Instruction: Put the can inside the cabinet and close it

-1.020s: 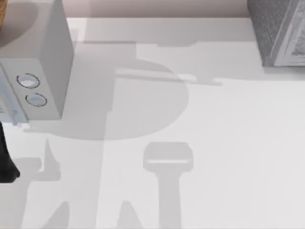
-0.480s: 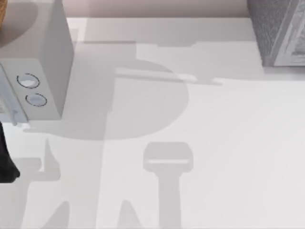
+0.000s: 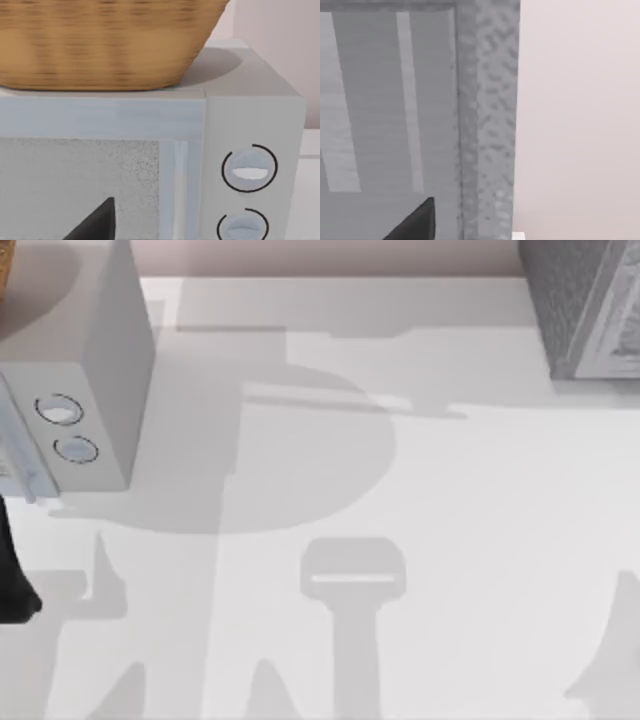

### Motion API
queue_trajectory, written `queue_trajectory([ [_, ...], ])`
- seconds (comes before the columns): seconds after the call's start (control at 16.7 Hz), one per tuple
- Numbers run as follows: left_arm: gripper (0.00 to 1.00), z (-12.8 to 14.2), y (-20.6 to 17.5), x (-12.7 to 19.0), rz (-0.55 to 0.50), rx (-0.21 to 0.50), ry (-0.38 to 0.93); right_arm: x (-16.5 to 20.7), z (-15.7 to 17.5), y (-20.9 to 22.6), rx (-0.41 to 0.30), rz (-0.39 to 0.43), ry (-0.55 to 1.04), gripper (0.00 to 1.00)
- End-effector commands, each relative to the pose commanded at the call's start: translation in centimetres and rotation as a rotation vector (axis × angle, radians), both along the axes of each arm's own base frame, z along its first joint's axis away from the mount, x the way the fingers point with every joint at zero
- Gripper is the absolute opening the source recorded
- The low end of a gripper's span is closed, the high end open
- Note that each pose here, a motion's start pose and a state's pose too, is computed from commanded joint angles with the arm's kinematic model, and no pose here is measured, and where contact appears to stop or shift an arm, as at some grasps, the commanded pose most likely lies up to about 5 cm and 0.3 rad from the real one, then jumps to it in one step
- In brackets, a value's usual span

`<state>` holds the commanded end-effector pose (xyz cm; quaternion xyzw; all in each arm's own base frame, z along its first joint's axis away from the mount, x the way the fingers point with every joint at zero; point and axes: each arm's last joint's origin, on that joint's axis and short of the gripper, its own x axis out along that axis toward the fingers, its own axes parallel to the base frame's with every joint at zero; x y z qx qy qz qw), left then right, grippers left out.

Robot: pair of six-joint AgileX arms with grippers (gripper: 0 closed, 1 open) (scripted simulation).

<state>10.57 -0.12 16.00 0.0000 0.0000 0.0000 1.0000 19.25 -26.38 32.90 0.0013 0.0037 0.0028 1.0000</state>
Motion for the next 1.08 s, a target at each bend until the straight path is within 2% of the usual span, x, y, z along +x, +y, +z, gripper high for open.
queue_trajectory([
  [0.3, 1.0, 0.0, 0.0, 0.0, 0.0, 0.0, 0.0, -1.1, 9.8, 1.8, 0.0, 0.0, 0.0, 1.0],
  [0.54, 1.0, 0.0, 0.0, 0.0, 0.0, 0.0, 0.0, -2.7, 15.4, 4.5, 0.0, 0.0, 0.0, 1.0],
  [0.78, 1.0, 0.0, 0.0, 0.0, 0.0, 0.0, 0.0, -3.8, 17.9, 6.3, 0.0, 0.0, 0.0, 1.0],
  [1.08, 1.0, 0.0, 0.0, 0.0, 0.0, 0.0, 0.0, -3.7, 18.0, 6.4, 0.0, 0.005, 0.0, 1.0],
])
